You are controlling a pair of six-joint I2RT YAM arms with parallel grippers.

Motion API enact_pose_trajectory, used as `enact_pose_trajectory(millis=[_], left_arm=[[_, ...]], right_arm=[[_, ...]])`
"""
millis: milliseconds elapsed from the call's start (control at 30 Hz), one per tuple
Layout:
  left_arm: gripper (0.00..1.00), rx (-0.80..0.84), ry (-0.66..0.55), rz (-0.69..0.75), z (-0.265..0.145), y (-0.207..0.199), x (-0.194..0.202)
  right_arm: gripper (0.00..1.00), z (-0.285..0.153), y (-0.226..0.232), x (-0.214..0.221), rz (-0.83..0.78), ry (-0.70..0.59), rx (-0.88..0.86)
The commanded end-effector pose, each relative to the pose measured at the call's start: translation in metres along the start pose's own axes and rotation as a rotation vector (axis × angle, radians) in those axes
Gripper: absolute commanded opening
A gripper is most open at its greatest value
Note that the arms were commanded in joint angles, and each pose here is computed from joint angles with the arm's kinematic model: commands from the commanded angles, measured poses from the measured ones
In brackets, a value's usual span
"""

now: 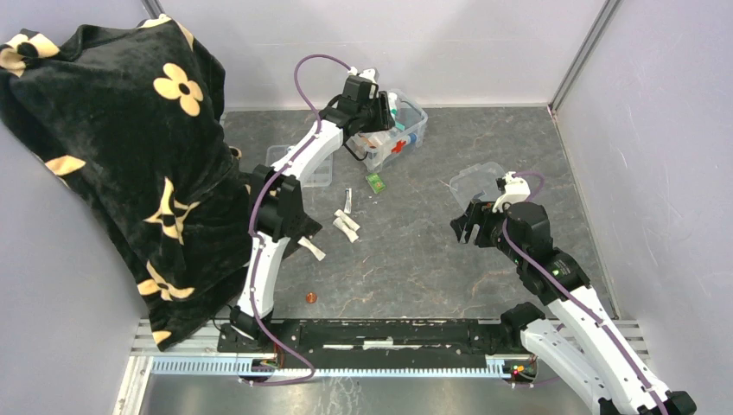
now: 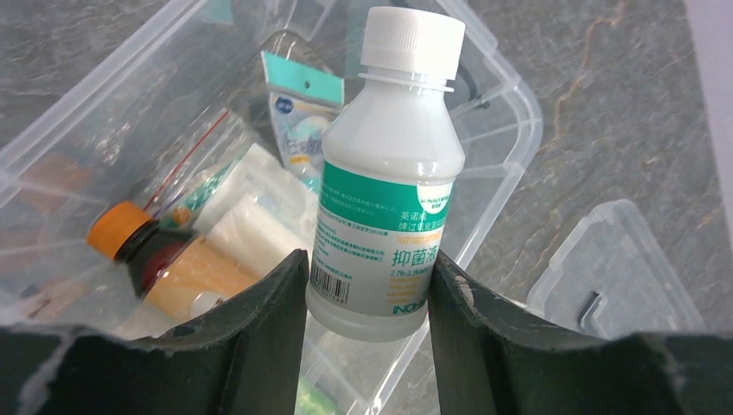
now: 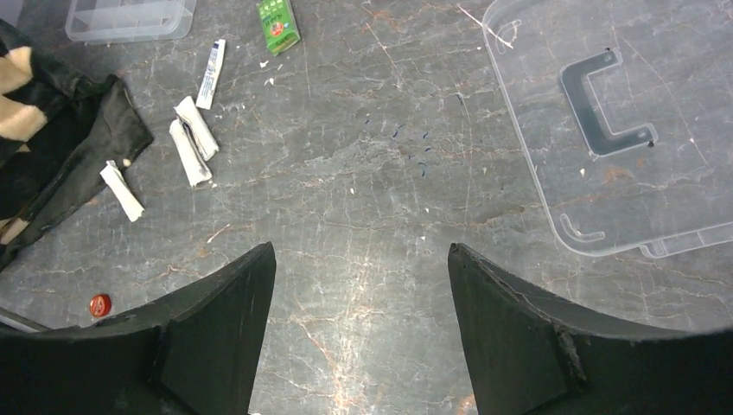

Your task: Organize the medicine kit

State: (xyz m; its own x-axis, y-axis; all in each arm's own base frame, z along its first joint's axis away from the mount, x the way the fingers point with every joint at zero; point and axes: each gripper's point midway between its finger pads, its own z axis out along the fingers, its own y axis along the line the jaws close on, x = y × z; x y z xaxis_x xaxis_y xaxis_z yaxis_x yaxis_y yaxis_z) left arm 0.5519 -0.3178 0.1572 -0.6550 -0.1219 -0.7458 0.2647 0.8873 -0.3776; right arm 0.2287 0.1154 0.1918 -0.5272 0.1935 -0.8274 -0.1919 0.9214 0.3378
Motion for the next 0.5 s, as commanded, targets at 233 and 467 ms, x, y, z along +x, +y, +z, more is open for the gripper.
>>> enact_pose_trajectory(millis=[233,467], left_arm=[[0.71,0.115,-0.116,-0.007,-0.002,-0.02,-0.043],[0.8,0.089,-0.12,0.012,-0.036,-0.015,-0.052]], right_arm=[[0.8,-0.001,-0.012,0.005,-0.029,0.004,0.044],[0.8,-0.004,-0.01,0.002,-0.029,-0.005,0.04]])
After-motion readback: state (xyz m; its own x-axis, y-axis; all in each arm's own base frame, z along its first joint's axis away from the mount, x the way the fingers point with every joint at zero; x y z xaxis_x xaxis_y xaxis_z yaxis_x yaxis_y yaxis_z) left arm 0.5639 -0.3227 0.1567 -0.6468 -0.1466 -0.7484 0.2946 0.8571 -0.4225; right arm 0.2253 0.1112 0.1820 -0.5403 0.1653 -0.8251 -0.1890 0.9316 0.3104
